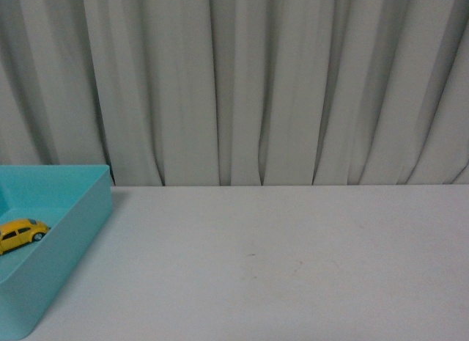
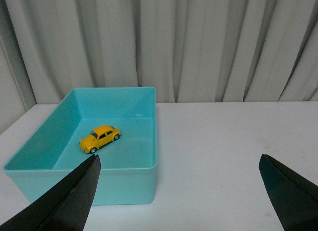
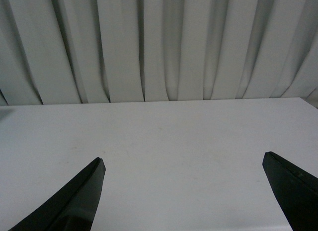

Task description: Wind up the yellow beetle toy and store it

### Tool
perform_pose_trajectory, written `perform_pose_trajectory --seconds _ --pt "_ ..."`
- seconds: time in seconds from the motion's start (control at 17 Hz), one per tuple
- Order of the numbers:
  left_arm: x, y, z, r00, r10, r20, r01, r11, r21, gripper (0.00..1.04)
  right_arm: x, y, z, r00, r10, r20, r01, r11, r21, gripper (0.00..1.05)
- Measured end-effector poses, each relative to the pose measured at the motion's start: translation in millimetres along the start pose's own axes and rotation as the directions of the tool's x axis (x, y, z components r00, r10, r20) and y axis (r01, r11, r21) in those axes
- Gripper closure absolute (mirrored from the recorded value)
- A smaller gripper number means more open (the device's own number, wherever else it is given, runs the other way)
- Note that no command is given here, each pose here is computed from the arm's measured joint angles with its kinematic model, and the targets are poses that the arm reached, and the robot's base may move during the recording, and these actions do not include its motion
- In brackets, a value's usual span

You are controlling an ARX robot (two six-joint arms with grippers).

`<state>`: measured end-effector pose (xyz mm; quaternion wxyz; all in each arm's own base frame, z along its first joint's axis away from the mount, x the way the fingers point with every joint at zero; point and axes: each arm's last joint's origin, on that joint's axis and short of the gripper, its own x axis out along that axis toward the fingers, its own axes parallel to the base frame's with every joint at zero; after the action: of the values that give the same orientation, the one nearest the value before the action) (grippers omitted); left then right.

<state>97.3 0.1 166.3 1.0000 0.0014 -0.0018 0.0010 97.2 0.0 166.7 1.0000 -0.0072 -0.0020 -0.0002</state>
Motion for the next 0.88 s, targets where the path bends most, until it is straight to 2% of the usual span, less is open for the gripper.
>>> perform_pose_trajectory --seconds 0.88 --pt "0.0 0.0 0.0 1.0 0.0 0.0 0.0 1.0 0.0 0.07 0.0 0.0 0.0 1.0 0.0 0.0 0.0 1.0 0.0 0.07"
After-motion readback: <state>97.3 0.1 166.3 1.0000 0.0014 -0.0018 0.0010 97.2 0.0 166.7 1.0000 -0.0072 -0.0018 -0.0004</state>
